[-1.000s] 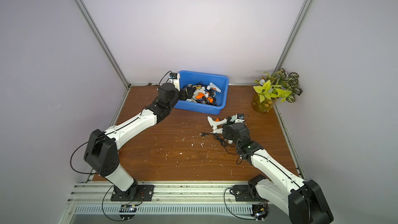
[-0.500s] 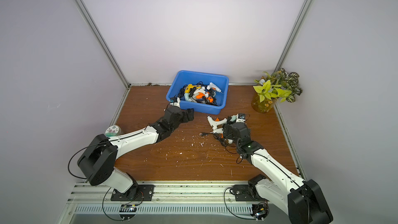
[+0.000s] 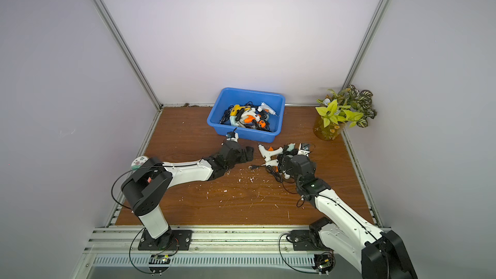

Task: Put the hot melt glue gun into the storage box
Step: Move the hot melt adhesive gun to the center of the board.

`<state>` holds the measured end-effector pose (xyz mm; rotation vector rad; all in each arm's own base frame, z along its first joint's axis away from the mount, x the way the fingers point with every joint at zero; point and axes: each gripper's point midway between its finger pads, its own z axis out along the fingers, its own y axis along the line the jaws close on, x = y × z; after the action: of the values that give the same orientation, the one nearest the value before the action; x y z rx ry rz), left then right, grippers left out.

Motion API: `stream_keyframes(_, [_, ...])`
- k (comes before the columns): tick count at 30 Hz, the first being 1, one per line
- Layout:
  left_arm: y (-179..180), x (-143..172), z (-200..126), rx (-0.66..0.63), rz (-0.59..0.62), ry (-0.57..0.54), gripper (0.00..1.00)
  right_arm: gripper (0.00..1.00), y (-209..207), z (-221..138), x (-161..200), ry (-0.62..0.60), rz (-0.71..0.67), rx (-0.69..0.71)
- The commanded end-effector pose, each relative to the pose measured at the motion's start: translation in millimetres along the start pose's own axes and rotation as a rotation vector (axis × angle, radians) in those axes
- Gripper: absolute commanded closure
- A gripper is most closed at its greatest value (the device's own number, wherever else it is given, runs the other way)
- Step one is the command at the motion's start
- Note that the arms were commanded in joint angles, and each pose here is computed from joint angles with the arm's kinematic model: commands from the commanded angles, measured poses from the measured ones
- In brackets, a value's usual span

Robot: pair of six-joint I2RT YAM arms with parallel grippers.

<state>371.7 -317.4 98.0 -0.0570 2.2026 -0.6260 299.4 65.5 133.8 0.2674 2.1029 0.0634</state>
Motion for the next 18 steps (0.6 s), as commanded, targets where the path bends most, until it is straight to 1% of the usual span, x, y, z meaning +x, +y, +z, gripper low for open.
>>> stream_keyframes(1, [-20,-2,5,0.045,0.0,-0.006,0.03,0.01,-10,-4,-8,-0.043,0.015,0.037])
stream_keyframes(4, [-22,0,10,0.046,0.001,-0.001,0.1,0.01,-15,-7,-9,-0.056,0.019,0.051])
stream_keyframes(8, [-26,4,20,0.046,0.012,0.017,0.12,0.01,-19,-10,-10,-0.073,0.03,0.056])
stream_keyframes(12, [-36,15,30,0.083,0.013,0.054,0.2,0.01,-20,-12,-12,-0.084,0.038,0.053])
stream_keyframes(18, [-55,26,37,0.116,0.018,0.071,0.21,0.01,-22,-12,-10,-0.081,0.042,0.058])
